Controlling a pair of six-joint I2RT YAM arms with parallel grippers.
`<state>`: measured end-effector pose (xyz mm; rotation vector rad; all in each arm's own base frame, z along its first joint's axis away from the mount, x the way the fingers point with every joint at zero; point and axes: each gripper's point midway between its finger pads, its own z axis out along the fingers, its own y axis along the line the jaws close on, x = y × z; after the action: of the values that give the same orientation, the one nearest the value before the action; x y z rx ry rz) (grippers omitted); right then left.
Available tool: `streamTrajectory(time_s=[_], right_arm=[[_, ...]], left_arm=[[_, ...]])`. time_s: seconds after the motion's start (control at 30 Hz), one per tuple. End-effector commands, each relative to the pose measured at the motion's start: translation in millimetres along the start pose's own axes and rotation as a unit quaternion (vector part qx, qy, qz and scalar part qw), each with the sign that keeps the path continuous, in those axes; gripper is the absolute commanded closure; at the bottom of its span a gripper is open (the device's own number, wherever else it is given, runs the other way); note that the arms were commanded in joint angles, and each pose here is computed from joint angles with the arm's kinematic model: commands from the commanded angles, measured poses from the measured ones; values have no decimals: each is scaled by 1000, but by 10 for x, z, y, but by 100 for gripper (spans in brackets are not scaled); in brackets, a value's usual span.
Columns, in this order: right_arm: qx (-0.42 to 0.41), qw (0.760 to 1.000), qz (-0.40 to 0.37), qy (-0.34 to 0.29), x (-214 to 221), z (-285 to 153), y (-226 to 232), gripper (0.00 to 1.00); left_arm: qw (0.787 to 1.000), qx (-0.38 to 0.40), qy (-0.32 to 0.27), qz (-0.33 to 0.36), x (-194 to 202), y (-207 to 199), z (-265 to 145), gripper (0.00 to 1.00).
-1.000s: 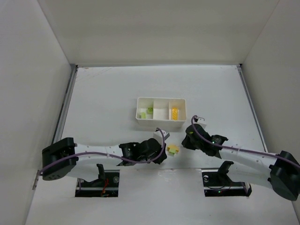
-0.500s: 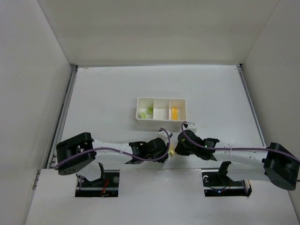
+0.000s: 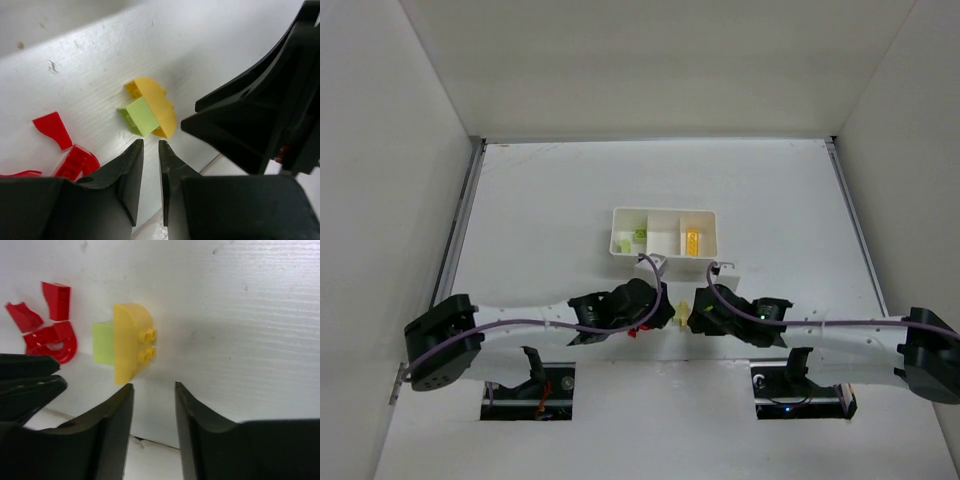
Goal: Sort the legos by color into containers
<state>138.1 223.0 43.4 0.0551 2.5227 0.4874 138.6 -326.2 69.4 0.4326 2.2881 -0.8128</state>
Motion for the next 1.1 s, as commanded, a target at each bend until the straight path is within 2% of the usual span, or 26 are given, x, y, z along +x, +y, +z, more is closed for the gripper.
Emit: streamTrajectory(time_s=[0.0, 0.1, 0.4, 0.8, 1.07], right_arm=[[-1, 999, -12, -40, -233, -188, 142, 50], [-19, 999, -31, -37, -250, -177, 296, 40], [-25, 998, -51, -12, -169, 36, 365, 39], [1, 997, -78, 6, -91, 234, 327, 54], [-12, 997, -79, -9, -104, 315, 360, 63]], left_arm=[[998, 11, -56, -31, -325, 25, -161, 82], [995, 1, -77, -58, -503, 154, -210, 79], [992, -12, -94, -84, -663, 330, -239, 77], [992, -4, -83, -91, -647, 287, -196, 72], [993, 12, -62, -101, -528, 241, -201, 63]])
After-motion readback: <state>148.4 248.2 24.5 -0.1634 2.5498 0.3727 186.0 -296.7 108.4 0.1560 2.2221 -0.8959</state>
